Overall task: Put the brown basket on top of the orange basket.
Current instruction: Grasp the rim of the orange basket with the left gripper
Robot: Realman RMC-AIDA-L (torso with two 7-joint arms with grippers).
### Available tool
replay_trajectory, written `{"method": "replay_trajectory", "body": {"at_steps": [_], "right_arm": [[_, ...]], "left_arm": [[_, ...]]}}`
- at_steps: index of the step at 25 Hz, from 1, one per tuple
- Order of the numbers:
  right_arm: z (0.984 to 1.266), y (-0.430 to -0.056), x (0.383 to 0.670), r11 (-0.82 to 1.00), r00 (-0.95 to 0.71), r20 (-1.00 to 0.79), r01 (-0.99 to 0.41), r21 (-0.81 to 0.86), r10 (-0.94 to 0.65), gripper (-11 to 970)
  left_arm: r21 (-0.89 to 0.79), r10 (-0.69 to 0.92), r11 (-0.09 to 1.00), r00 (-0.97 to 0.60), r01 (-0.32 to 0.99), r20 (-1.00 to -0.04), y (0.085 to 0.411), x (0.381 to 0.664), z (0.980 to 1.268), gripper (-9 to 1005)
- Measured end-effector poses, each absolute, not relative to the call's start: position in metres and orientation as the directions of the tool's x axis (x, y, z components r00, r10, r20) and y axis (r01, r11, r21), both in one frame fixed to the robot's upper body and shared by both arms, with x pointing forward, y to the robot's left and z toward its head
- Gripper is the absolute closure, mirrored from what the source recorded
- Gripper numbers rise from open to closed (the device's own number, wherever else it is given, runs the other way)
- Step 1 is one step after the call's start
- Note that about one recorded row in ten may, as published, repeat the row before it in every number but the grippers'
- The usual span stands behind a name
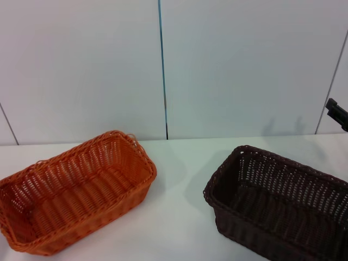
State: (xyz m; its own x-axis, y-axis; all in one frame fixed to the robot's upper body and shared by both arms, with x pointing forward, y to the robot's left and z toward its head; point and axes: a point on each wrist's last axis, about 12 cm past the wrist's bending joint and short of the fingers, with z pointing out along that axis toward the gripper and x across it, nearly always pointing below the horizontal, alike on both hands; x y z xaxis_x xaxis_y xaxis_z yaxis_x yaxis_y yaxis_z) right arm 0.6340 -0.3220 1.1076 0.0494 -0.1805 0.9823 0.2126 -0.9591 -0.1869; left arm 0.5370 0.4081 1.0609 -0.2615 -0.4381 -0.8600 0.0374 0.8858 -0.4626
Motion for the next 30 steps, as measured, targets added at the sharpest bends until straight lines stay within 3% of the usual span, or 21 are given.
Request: {"method": "replay_trajectory", "body": {"at_steps": [8,15,30], "right_arm": [[1.107,-0.323,0.634,-0.960,0.050,0.983,0.210,-0.186,-0.179,198],[1.108,-0.324,0.634,-0.961,0.047,0.983,0.209,-0.182,-0.176,198],[1.105,-0.326,0.634,-0.966,0.065,0.983,0.187,-0.180,-0.171,198]], "left_arm": [[-0.568,-0.504,0.812,-0.330,0.134,-0.798,0.408,0.539,1.077,98],[-0.563,-0.480,0.826,-0.475,0.038,-0.737,0.409,0.546,1.075,99],[-0.454,-0.401,0.890,-0.558,-0.048,-0.726,0.403,0.559,1.073,101]]}}
